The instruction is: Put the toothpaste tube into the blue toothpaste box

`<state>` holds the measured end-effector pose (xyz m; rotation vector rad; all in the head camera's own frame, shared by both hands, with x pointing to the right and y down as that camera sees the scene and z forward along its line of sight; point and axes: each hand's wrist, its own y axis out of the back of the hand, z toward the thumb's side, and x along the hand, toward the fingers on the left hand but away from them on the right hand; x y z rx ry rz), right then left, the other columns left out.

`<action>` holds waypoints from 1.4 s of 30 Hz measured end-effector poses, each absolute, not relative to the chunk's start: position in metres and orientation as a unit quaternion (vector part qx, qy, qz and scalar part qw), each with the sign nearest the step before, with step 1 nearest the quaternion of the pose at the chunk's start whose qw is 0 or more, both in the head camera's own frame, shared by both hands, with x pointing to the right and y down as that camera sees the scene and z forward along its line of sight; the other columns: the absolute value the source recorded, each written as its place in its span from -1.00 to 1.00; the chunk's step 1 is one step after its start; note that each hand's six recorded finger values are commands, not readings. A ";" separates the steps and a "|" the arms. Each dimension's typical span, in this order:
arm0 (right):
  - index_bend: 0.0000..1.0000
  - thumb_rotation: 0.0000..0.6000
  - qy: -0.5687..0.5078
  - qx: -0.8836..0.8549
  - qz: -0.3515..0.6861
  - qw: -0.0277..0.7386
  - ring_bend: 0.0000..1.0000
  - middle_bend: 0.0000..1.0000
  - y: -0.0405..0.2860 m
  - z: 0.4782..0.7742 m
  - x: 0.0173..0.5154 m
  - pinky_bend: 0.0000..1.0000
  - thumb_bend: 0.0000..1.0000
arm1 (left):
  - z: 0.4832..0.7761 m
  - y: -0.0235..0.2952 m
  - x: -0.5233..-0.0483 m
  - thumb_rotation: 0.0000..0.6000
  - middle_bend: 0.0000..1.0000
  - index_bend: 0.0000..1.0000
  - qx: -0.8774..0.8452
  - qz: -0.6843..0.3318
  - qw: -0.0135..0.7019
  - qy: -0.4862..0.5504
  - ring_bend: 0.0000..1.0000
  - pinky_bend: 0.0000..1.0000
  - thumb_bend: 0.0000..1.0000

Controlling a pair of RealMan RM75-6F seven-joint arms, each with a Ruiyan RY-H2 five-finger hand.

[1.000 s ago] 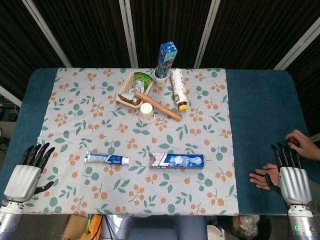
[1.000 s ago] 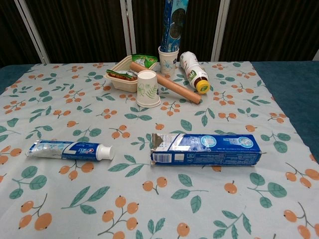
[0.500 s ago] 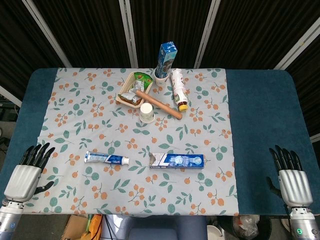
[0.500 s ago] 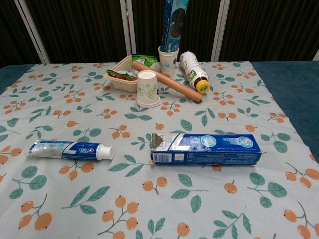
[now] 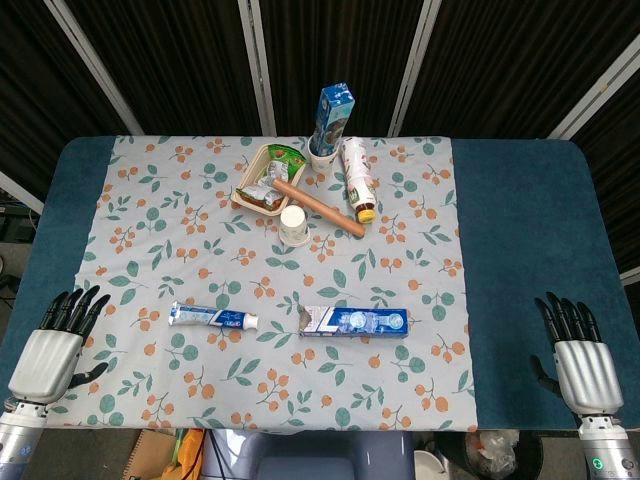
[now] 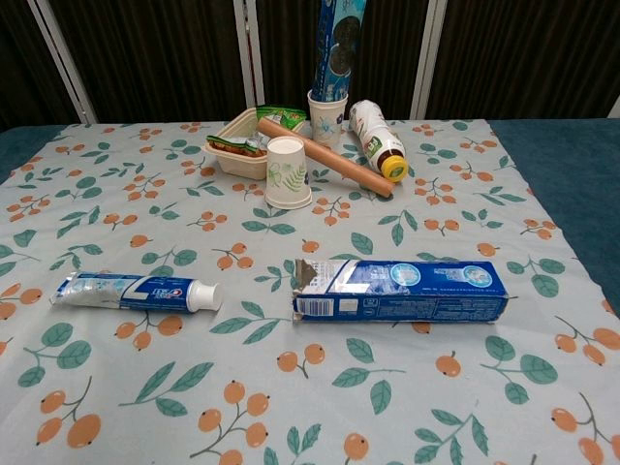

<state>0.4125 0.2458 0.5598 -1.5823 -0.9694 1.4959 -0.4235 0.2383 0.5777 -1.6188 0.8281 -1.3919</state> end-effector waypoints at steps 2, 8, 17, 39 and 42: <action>-1.00 1.00 -0.377 -0.621 0.580 0.368 -1.00 -1.00 0.245 0.560 0.410 -1.00 -0.27 | 0.577 0.239 -0.423 1.00 -1.00 -1.00 -0.644 -0.553 0.412 0.331 -1.00 -0.93 -1.00; -1.00 1.00 -0.365 -0.654 0.563 0.350 -1.00 -1.00 0.236 0.567 0.388 -1.00 -0.27 | 0.576 0.240 -0.422 1.00 -1.00 -1.00 -0.646 -0.552 0.412 0.329 -1.00 -0.93 -1.00; -1.00 1.00 -0.317 -0.733 0.522 0.301 -1.00 -0.93 0.207 0.593 0.304 -0.89 -0.27 | 0.579 0.239 -0.425 1.00 -1.00 -1.00 -0.647 -0.560 0.398 0.331 -1.00 -0.93 -1.00; -1.00 1.00 -0.238 -0.805 0.484 0.246 -0.95 -0.84 0.210 0.668 0.132 -0.81 -0.27 | 0.583 0.235 -0.429 1.00 -1.00 -1.00 -0.657 -0.565 0.379 0.326 -1.00 -0.93 -1.00; -1.00 1.00 -0.239 -0.802 0.486 0.251 -0.95 -0.84 0.205 0.675 0.124 -0.81 -0.27 | 0.584 0.234 -0.430 1.00 -1.00 -1.00 -0.657 -0.566 0.375 0.327 -1.00 -0.93 -1.00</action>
